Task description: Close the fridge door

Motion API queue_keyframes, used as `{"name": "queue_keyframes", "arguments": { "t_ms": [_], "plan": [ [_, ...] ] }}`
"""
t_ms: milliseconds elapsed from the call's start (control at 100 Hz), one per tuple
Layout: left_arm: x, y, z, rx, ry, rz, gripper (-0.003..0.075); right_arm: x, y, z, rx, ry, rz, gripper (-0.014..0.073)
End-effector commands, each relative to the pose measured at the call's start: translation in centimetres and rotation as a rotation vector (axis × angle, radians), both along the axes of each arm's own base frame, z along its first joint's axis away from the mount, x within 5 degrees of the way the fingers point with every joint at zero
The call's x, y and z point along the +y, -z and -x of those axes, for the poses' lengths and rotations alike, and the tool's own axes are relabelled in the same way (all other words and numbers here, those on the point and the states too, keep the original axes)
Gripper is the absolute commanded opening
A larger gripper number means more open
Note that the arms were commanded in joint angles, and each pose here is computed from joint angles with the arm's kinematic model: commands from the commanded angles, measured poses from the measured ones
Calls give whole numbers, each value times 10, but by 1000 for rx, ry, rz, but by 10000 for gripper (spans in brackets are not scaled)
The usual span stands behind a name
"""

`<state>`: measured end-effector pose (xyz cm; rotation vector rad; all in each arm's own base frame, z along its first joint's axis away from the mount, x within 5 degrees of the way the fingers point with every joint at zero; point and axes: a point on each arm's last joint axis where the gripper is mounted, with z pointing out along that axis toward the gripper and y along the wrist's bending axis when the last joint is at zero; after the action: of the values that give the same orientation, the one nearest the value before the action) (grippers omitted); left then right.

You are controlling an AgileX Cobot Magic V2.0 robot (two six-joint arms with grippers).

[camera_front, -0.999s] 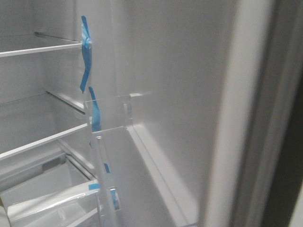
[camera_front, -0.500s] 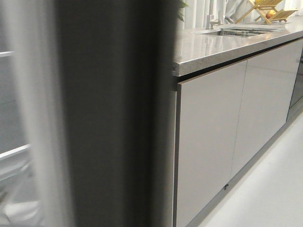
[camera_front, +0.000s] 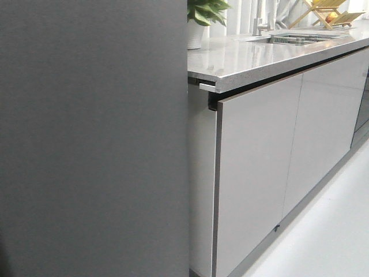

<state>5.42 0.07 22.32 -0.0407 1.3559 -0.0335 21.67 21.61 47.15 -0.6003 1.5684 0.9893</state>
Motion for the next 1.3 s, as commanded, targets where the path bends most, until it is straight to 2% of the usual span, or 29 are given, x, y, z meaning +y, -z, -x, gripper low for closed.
{"name": "queue_keyframes", "arguments": {
  "t_ms": [0, 230, 380, 869, 1289],
  "plan": [
    [0, 5, 0, -48, 1, 6, -20, 2, -21, 1, -64, -3, -44, -45],
    [0, 5, 0, -48, 1, 6, -20, 40, -20, -22, -100, -92, 10, -45],
    [0, 5, 0, -48, 1, 6, -20, 60, -17, -43, -125, -106, 25, -45],
    [0, 5, 0, -48, 1, 6, -20, 127, -4, -84, -186, -213, 25, -45],
    [0, 5, 0, -48, 1, 6, -20, 158, 24, -102, -168, -225, 23, -45]
  ]
}}
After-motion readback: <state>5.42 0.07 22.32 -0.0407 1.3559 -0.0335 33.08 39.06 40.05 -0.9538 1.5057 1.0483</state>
